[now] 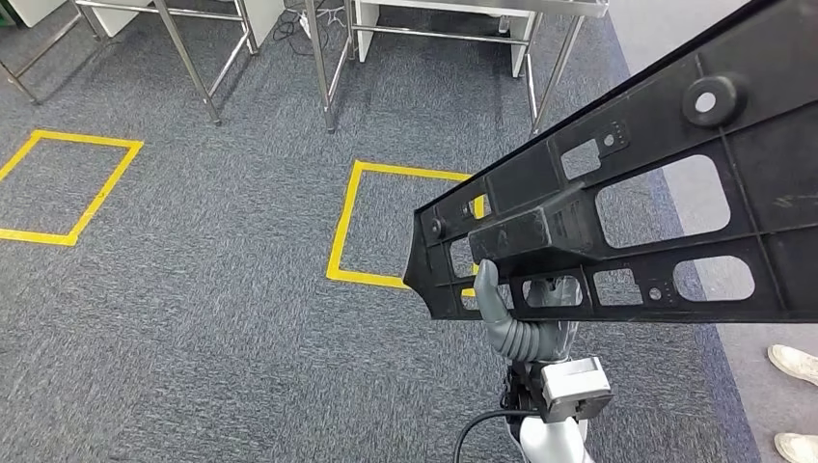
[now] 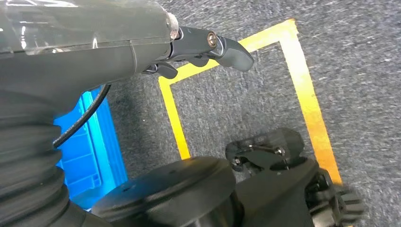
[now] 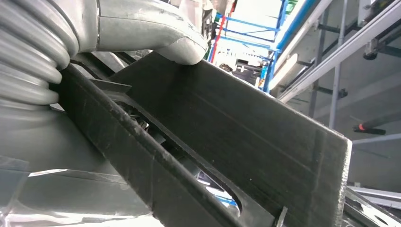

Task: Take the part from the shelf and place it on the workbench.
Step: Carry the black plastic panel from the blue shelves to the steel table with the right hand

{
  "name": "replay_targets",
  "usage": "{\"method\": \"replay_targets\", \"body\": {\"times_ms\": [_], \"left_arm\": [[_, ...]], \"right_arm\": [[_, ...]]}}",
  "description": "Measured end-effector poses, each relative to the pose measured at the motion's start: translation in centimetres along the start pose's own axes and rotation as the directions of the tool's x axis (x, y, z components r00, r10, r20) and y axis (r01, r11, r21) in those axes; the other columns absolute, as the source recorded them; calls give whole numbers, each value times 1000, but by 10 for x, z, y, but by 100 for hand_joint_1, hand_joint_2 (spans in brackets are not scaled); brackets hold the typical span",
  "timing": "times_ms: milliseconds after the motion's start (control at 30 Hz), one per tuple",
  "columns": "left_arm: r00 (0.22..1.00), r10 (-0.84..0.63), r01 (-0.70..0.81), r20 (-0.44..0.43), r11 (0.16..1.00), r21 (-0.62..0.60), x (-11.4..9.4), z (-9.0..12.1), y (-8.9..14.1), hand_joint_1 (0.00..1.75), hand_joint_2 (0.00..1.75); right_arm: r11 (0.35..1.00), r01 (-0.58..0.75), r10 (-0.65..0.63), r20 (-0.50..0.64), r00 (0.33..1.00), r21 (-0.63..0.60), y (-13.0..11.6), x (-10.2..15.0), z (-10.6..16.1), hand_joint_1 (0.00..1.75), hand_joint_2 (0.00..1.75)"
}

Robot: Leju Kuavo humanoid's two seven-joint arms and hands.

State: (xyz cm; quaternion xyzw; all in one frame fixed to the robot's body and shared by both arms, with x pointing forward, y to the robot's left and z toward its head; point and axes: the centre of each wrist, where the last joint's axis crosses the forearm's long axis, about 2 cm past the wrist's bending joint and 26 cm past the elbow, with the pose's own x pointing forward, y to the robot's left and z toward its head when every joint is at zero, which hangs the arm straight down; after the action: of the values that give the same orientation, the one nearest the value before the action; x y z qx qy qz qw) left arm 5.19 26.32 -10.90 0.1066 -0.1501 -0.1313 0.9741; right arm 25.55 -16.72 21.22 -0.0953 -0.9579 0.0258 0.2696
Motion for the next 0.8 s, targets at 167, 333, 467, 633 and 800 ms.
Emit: {"method": "replay_targets", "body": {"times_ms": [167,333,467,633,800], "left_arm": [[1000,-5,5,-1,1000,-4,-1,1,-2,0,175],[1000,-7,7,14,1000,1,6,-1,0,0,175],[1000,-7,7,11,1000,2,6,-1,0,0,175],[1000,-13,13,2,1000,6,3,-1,1,0,175],[1000,-20,20,6,1000,6,5,-1,1,0,175]], "right_arm": [[1000,-4,4,-4,1000,-1,0,0,1,168,175],[1000,-7,7,11,1000,-12,0,1,-3,168,175],[1000,-8,8,9,1000,-13,0,1,-2,168,175],[1000,-10,10,3,1000,-10,0,0,0,168,175],[1000,-12,12,5,1000,-15,1,-1,-1,168,175]]}}
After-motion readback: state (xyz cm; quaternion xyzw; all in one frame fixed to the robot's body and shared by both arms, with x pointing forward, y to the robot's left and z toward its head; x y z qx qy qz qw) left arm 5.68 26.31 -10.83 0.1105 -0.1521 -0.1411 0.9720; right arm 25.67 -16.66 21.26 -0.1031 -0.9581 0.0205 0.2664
